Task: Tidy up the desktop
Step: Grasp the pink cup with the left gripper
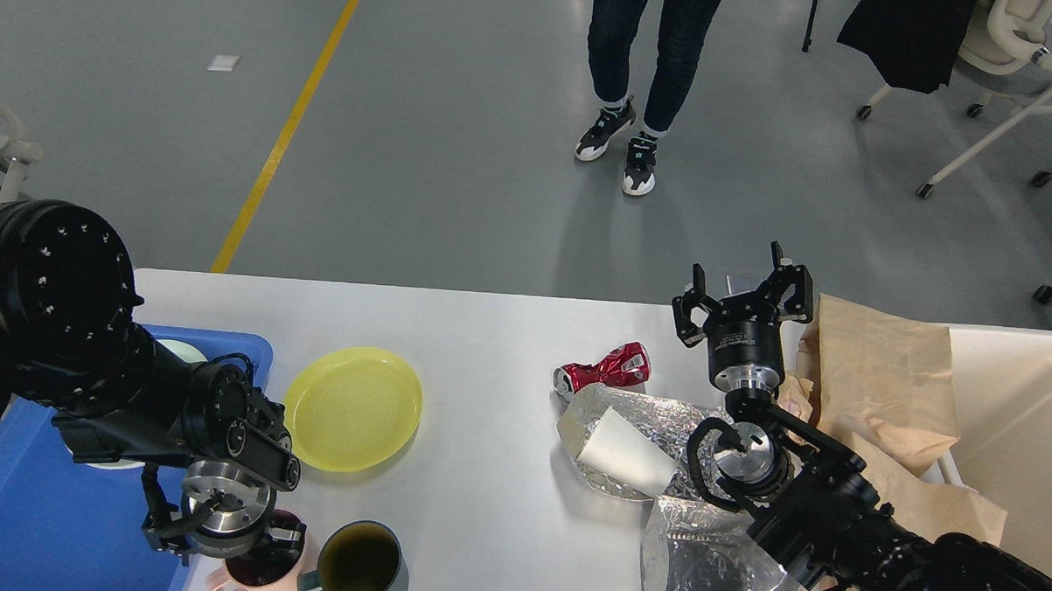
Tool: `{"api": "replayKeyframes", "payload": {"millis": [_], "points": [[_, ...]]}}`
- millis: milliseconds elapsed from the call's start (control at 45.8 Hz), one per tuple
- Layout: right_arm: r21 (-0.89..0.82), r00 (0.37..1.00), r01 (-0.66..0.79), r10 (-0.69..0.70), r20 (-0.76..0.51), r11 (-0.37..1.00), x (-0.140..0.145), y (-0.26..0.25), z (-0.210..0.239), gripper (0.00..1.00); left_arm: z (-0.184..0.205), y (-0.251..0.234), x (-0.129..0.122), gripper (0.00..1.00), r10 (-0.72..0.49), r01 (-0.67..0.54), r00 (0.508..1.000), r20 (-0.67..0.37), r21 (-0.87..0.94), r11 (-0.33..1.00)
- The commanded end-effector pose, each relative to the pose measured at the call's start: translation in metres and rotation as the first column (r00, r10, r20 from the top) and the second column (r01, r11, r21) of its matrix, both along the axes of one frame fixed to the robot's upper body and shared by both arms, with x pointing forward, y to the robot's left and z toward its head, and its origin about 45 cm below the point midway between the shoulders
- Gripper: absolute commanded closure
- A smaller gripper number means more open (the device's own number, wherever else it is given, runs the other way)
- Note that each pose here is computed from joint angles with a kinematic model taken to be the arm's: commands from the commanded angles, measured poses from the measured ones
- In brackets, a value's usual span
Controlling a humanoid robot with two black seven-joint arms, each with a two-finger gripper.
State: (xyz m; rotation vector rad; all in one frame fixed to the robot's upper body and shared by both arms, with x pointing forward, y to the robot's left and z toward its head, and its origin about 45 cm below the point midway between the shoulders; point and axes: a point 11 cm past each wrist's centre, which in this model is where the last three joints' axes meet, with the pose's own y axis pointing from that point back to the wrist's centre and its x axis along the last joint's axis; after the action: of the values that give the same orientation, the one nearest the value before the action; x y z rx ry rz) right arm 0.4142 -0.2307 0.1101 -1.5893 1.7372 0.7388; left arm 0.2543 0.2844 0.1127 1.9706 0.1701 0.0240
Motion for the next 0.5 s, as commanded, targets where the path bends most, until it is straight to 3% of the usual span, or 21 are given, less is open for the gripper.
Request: {"api": "replayKeyframes", "payload": {"millis": [0, 197, 328, 481], "points": [[-0.001, 1.0, 0.001, -0.001, -0.001, 1.0, -0.0001, -0.0004, -0.0002, 0.0, -0.0021, 0.0005, -0.0001, 0.3, 0.004, -0.004, 1.0, 0.021, 0.003, 1.0], [0.0, 1.0, 0.0, 0.0, 0.0, 1.0, 0.0, 0.0, 0.0, 0.0, -0.0024, 0.0017, 0.0, 0.4, 0.004, -0.004, 1.0, 0.024, 0.006, 1.0], [-0.001, 1.0, 0.0, 0.0, 0.001, 1.0, 0.0004, -0.0002, 0.0004, 0.0, -0.0042, 0.0015, -0.0023, 0.7, 0.004, -0.004, 1.0, 0.017, 0.004, 1.0], [-0.001, 1.0, 0.001, -0.001, -0.001, 1.0, -0.0001, -0.0004, -0.0002, 0.0, -0.0041, 0.0014, -0.002, 0.89, -0.006, 0.006, 1.0, 0.016, 0.005, 1.0]]}}
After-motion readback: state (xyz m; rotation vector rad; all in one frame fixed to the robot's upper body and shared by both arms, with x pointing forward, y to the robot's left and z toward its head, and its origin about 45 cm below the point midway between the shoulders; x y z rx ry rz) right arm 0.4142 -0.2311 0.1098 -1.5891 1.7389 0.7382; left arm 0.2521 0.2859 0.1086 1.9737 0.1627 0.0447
